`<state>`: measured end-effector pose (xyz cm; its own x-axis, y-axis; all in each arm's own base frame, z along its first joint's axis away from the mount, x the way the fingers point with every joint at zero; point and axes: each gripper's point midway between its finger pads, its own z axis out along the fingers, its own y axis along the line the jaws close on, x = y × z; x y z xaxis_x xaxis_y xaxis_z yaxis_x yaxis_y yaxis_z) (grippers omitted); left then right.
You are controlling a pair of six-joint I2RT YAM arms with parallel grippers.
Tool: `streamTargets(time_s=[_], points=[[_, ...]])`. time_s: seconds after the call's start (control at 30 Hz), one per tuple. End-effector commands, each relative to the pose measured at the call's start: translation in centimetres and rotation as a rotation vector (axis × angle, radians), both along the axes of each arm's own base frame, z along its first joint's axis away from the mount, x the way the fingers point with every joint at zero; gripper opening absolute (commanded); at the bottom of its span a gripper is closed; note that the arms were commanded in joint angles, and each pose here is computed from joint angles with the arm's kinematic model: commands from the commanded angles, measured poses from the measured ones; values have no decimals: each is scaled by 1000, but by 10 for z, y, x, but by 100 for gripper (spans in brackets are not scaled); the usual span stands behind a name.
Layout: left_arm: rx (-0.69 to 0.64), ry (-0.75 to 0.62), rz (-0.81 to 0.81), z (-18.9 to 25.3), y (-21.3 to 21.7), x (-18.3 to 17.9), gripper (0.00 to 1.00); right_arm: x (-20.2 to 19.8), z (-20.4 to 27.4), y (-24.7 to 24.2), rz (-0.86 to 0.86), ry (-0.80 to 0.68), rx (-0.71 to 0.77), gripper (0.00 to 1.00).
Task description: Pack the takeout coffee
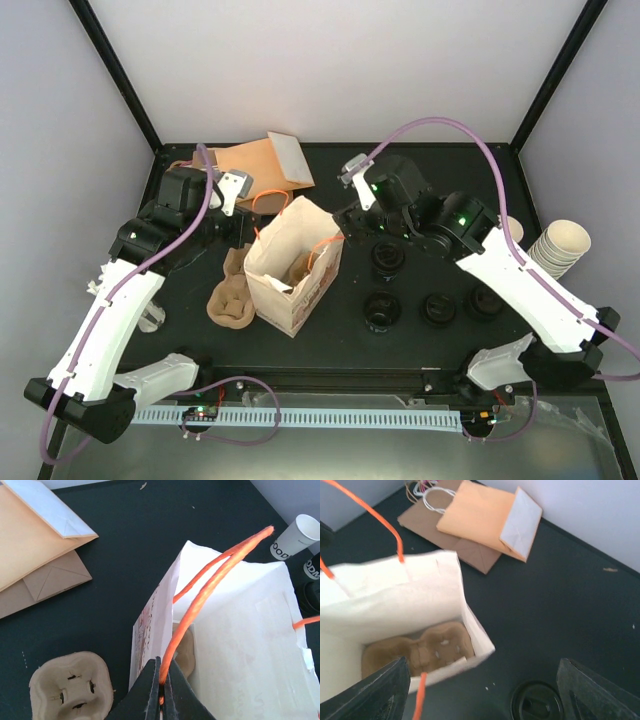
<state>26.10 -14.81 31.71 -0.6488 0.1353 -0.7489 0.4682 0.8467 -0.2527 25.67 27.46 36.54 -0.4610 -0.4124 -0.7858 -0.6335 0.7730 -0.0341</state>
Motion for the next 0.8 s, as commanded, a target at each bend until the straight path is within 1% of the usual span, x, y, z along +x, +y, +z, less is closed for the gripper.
streamTargets(time_s=[0.0,0.27,0.4,0.5,0.77], points=[[-23,-105,-66,28,-9,6,2,4,-11,-17,-61,4,12,82],[2,-198,-172,46,-19,8,2,3,-31,-34,-94,50,43,81],[-3,-218,-233,46,-24,0,2,0,-40,-38,-95,71,53,80],[-11,-224,-274,42,-27,-8,2,-2,-50,-39,-93,98,62,79],[-40,-193,-290,27,-31,-15,1,-5,-63,-41,-90,125,72,78]])
